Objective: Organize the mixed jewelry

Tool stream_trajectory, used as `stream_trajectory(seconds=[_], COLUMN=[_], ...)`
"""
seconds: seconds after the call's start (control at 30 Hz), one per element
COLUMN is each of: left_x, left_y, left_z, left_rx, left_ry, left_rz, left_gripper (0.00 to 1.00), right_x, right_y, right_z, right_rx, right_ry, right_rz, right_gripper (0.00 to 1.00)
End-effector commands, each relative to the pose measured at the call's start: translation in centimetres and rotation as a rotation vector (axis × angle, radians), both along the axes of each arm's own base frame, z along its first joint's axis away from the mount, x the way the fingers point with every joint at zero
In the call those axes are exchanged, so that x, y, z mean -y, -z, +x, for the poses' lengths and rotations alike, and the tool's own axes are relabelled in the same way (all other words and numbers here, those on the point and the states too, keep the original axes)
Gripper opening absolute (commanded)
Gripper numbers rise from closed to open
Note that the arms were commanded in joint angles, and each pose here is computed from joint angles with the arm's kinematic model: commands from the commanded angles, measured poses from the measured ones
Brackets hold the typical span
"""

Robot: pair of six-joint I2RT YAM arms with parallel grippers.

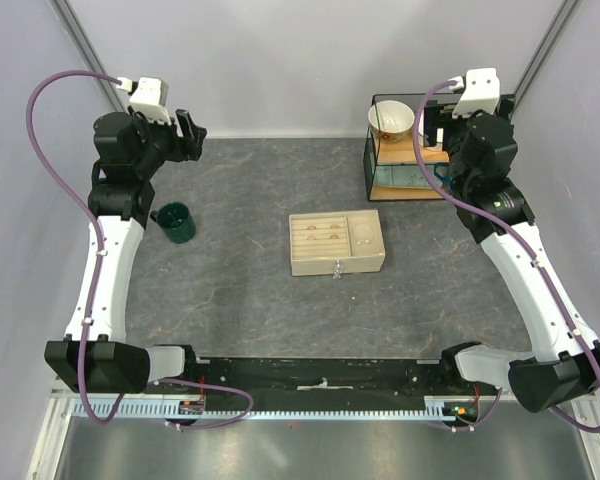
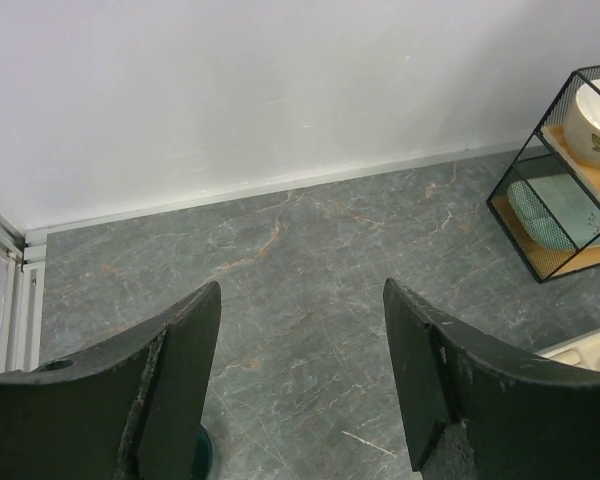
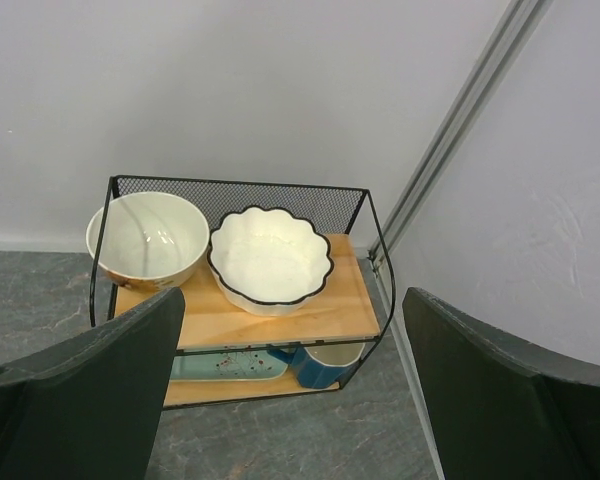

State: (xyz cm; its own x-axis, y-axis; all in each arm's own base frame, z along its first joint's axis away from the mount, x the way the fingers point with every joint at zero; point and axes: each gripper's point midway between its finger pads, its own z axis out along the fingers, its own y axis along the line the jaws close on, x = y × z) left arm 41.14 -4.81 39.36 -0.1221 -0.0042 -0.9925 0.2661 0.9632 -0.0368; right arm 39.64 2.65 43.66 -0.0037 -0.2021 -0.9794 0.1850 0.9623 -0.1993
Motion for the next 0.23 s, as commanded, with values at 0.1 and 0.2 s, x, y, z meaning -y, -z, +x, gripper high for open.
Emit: stream_trajectory(seconds=[0.1, 0.2], left_x=[0.55, 0.58], left_y=[-1.94, -1.90], left_z=[-0.60, -0.62], left_rx=[0.049, 0.048], left_ry=[0.023, 0.024], left_rz=[-0.033, -0.033], left_gripper=[0.73, 0.73], right_x=[0.42, 0.35], right_y=[-1.80, -1.69], right_z=[-0.53, -0.53], right_rx=[0.058, 0.055], right_ry=[0.014, 0.010], right_rz=[0.006, 0.004], right_gripper=[0.98, 0.98])
